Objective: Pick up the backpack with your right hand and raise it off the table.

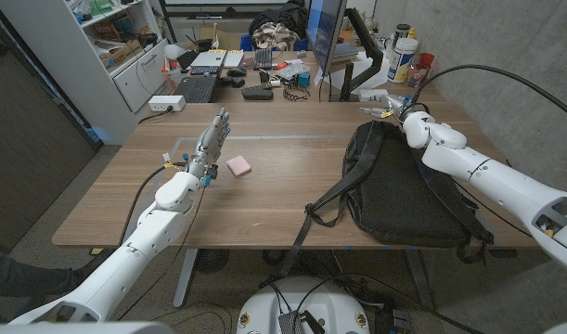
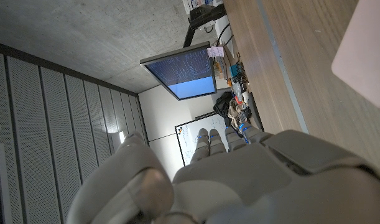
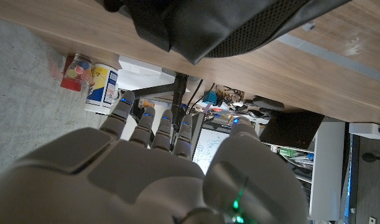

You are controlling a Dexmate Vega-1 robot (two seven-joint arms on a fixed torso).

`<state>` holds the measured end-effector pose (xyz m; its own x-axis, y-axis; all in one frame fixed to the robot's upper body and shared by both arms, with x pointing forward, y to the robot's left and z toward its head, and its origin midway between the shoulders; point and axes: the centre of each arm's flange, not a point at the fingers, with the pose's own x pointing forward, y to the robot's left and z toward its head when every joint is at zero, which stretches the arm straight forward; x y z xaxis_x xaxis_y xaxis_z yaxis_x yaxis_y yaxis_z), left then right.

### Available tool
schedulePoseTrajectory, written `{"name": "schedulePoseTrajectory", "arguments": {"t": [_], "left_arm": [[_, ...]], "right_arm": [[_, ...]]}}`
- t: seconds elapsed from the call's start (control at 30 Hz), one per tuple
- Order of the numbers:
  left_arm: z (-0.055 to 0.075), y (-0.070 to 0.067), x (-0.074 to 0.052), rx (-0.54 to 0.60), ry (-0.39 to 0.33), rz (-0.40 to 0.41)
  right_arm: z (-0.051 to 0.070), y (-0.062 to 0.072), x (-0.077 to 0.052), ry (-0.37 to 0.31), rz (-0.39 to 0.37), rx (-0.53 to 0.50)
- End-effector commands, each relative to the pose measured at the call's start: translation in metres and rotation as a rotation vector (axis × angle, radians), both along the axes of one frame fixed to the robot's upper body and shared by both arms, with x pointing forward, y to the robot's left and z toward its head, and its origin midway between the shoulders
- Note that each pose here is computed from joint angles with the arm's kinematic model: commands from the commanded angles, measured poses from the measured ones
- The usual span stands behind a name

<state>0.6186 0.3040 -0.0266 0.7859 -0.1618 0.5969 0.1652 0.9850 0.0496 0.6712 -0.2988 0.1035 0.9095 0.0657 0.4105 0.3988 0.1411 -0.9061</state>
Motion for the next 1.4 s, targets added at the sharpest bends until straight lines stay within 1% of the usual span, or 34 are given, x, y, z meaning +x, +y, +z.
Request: {"name": "schedulePoseTrajectory", "arguments": {"t": [0.03, 0.5, 0.97, 1.23, 1.4], "left_arm": [[-0.001, 0.002, 0.003, -0.007, 0.006, -0.001], [0.000, -0.002, 0.009, 0.005, 0.019, -0.007], [0.001, -0.006, 0.012, 0.005, 0.029, -0.008], [0.001, -0.008, 0.015, 0.005, 0.033, -0.013], [0.000, -0.009, 0.017, 0.002, 0.032, -0.016]], "right_arm": [[0.000, -0.005, 0.006, 0.051, -0.036, -0.011], [-0.005, -0.009, 0.013, 0.078, -0.031, -0.006], [-0.013, -0.008, 0.020, 0.142, -0.043, -0.043], [-0.014, -0.012, 0.023, 0.178, -0.066, -0.067], [-0.017, -0.014, 0.027, 0.211, -0.086, -0.084]]}}
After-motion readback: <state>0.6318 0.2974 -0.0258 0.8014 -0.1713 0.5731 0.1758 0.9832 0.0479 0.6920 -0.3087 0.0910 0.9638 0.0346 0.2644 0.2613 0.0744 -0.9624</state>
